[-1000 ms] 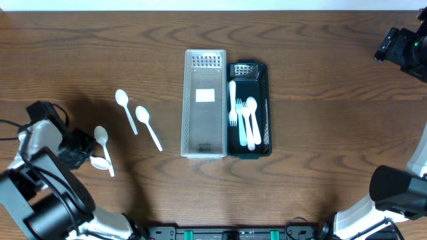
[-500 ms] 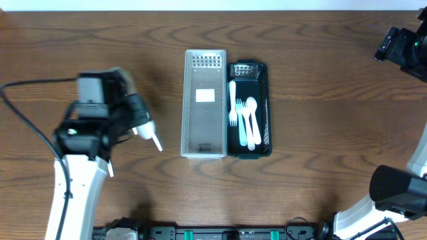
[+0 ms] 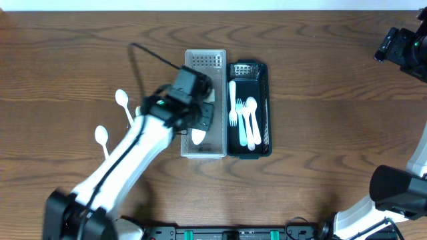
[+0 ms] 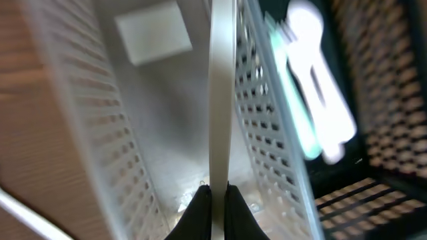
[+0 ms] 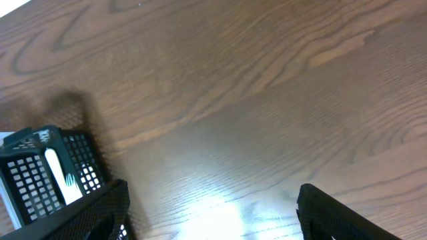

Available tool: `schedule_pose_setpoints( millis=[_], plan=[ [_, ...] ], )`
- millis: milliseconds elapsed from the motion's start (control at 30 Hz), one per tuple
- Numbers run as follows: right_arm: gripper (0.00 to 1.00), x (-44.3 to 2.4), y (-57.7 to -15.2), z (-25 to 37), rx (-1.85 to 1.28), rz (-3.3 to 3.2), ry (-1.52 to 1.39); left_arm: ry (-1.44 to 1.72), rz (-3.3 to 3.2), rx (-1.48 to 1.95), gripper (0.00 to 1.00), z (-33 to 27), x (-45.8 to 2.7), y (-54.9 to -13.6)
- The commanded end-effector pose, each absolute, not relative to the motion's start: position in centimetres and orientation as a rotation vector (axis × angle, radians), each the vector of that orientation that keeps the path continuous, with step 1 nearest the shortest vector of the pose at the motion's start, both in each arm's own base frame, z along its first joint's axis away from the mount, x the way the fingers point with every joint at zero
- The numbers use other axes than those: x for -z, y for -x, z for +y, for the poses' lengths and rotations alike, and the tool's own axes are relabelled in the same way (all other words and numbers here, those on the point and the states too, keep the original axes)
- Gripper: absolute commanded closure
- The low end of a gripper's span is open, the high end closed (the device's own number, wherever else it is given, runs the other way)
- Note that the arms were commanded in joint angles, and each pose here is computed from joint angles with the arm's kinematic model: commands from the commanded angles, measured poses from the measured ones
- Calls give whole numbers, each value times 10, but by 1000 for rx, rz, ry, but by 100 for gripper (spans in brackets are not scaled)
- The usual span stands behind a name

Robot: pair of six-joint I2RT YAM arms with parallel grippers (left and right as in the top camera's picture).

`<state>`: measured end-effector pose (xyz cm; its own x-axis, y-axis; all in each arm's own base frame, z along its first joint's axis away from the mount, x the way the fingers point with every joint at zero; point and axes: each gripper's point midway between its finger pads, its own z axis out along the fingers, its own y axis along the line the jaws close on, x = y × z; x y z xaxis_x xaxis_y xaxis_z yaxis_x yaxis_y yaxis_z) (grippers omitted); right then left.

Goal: Pack container
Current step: 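Carry the spoon into the clear basket and release it, then move the left gripper back left and grasp another white spoon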

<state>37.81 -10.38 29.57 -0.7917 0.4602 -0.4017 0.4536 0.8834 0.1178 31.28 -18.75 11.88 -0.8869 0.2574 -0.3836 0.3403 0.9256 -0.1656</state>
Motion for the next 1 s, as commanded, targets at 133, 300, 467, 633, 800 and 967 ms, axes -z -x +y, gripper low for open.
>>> schedule_pose_setpoints(
  millis=[133,300,467,633,800,967],
  plan=[
    [16,-297,-377,-100,-29,2633,-641,-592,2785,260,94,-189,-86,-313],
    [16,-296,-375,-99,-28,2639,-643,-615,2758,241,51,-189,-102,-318],
    [16,-296,-375,-100,-28,2640,-644,-590,2694,87,38,-171,-158,-330],
    [16,-296,-375,-100,-27,2641,-644,-391,2606,-19,28,-126,-227,-337],
    [16,-293,-369,-98,-26,2669,-641,41,2582,-41,24,-43,-257,-332],
    [13,-294,-370,-98,-24,2666,-641,445,2633,-113,23,34,-242,-318]
  ],
)
